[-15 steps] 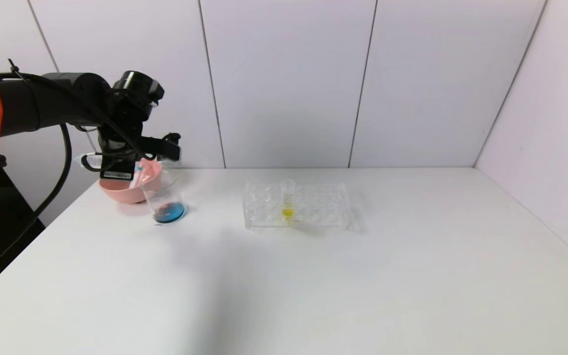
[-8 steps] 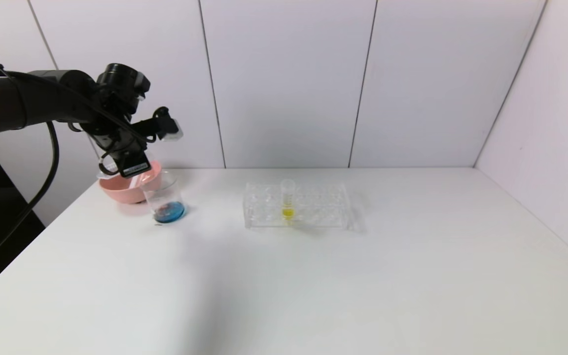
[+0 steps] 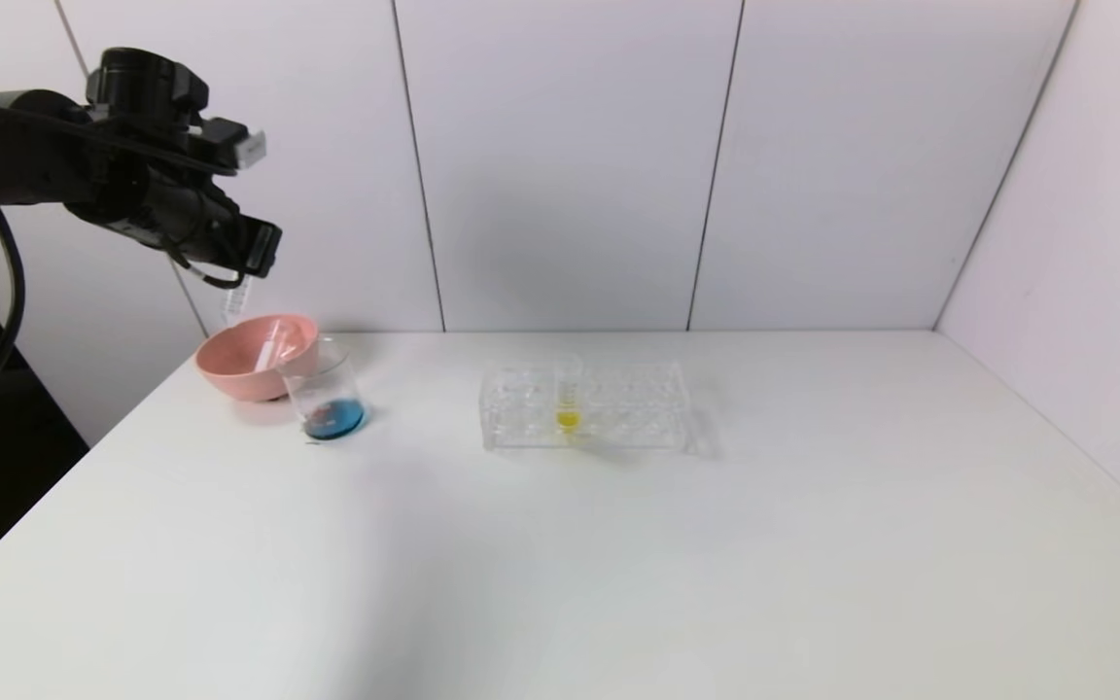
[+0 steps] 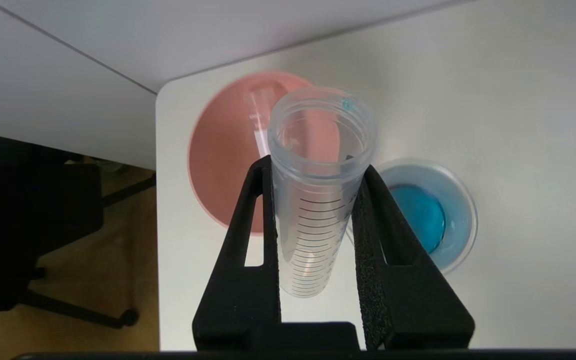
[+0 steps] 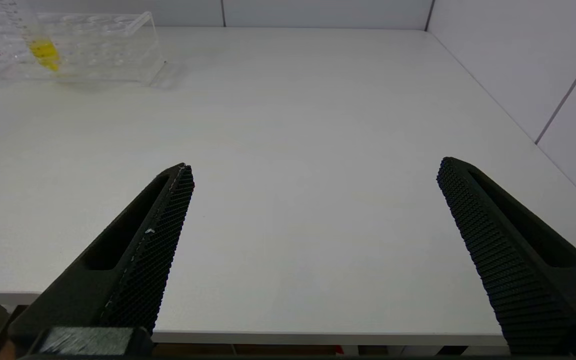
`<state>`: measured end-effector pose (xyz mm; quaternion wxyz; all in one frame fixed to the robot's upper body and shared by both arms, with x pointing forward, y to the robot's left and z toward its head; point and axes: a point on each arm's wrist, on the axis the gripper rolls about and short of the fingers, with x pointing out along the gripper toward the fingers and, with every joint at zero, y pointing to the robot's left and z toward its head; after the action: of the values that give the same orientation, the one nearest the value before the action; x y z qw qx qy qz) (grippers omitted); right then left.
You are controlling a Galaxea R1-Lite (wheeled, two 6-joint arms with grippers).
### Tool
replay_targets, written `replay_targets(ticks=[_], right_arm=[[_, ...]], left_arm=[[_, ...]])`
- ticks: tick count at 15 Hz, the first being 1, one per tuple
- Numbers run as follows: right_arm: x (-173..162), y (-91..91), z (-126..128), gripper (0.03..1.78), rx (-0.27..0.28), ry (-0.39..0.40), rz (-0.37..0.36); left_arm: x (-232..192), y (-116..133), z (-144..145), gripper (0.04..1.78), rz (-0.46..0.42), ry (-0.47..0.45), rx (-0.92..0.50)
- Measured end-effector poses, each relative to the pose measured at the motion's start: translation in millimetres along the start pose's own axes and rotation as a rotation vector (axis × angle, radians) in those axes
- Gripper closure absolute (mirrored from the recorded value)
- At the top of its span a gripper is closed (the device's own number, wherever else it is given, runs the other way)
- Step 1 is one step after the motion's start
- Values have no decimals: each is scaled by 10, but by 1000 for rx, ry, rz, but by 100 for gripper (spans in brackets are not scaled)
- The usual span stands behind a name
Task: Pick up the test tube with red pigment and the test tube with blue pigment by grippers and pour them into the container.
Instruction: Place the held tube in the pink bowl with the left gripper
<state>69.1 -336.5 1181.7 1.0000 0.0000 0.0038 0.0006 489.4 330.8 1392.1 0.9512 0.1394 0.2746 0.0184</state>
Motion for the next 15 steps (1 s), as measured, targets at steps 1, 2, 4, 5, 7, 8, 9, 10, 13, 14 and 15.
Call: replay_targets(ticks=[1,2,4,5,7,8,9,10,13,14,15], right_arm=[[0,0,0,4,0,0,0],[0,0,0,4,0,0,0],[0,0,0,4,0,0,0],[0,0,0,4,0,0,0],[0,0,0,4,0,0,0],[0,0,0,4,0,0,0],[0,0,0,4,0,0,0],[0,0,0,4,0,0,0],[0,0,0,4,0,0,0],[0,0,0,4,0,0,0],[0,0,0,4,0,0,0]], left_arm=[[-32,59,54,138,21,-55,-72],[-58,100,98,138,35,-100,-128],[-96,153,149,138,47,-159,-220],[-111,165,167,138,49,-179,-253],[-126,194,205,138,58,-225,-274],[-124,212,216,138,64,-244,-278],[-121,222,230,138,68,-266,-281],[-113,234,247,138,74,-297,-284],[-51,236,251,138,81,-371,-291],[-8,233,219,138,84,-384,-294],[47,228,176,138,88,-401,-298]])
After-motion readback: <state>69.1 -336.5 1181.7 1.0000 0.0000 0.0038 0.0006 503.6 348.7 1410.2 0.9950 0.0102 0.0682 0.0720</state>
